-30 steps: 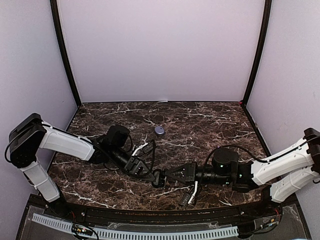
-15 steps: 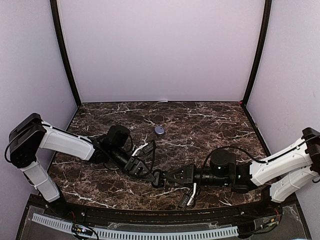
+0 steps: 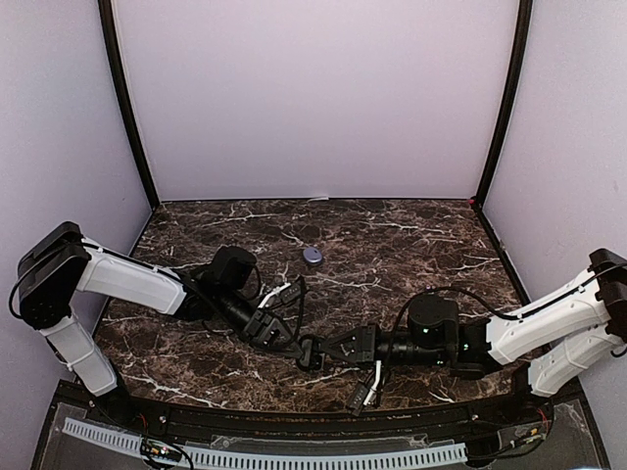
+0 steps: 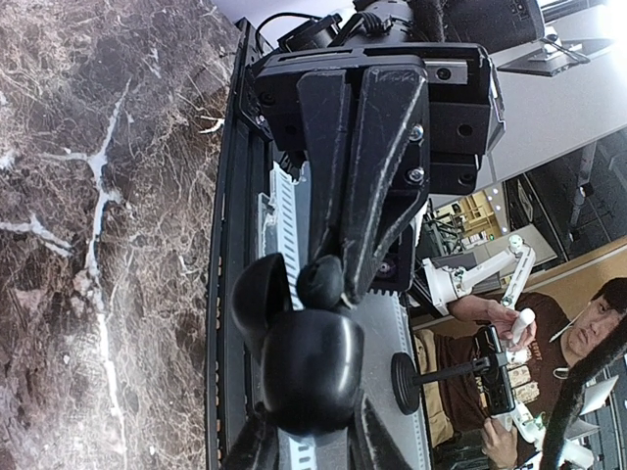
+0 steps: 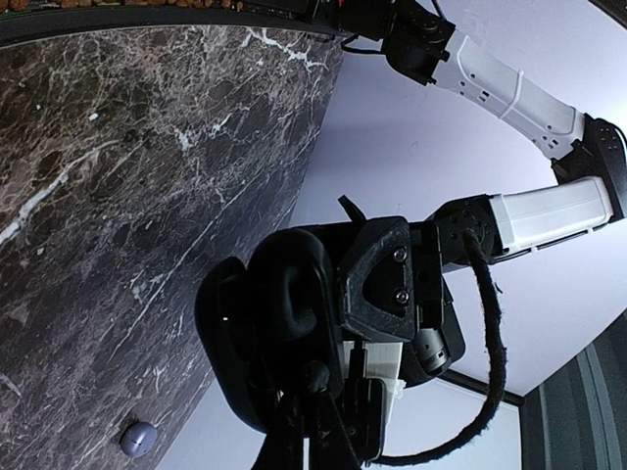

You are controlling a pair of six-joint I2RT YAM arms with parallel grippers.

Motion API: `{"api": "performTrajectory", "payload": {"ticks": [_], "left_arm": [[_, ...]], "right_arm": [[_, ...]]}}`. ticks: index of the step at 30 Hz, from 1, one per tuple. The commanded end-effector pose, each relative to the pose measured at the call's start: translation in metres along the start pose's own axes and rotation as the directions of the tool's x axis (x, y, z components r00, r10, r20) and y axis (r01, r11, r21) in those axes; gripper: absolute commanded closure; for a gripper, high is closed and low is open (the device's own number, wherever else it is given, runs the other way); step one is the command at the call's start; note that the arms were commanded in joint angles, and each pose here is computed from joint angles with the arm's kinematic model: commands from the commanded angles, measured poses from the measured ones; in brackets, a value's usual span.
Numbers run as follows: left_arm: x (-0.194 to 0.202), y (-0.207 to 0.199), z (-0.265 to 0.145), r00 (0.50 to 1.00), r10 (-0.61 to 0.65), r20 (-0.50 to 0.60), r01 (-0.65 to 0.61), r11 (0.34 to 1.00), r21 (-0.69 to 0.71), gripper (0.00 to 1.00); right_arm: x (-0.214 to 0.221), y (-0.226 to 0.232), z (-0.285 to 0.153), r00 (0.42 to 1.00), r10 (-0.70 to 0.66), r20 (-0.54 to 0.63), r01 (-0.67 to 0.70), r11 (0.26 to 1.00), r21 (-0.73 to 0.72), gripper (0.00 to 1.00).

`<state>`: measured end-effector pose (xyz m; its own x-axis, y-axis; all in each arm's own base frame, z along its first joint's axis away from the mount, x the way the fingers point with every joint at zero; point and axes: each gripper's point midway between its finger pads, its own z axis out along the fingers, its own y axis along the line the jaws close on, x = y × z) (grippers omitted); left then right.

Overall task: Insert the wireless bluetooth earbuds into the charging case
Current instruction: Insert the left earbud into the left side groove of the charging case.

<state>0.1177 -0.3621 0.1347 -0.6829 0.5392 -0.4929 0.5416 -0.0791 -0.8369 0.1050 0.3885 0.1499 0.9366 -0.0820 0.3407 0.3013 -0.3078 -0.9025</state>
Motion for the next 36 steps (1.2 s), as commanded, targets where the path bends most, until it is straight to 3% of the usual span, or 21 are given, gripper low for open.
{"api": "performTrajectory", "payload": {"ticks": [1, 20, 36], "left_arm": [[-0.006, -0.014, 0.001, 0.999, 0.054, -0.005, -0.054, 0.998, 0.031, 0.89], [0.002, -0.018, 0.009, 0.997, 0.062, -0.05, -0.059, 0.997, 0.052, 0.9], [0.005, -0.021, 0.013, 0.995, 0.07, -0.066, -0.065, 0.996, 0.063, 0.9]], "right_arm": [[0.001, -0.012, 0.005, 1.0, -0.011, -0.006, 0.011, 1.0, 0.023, 1.0], [0.002, -0.013, 0.016, 1.0, -0.017, -0.013, 0.017, 1.0, 0.016, 1.0], [0.003, -0.021, 0.016, 1.0, 0.018, -0.009, -0.017, 0.999, 0.044, 0.87]]}}
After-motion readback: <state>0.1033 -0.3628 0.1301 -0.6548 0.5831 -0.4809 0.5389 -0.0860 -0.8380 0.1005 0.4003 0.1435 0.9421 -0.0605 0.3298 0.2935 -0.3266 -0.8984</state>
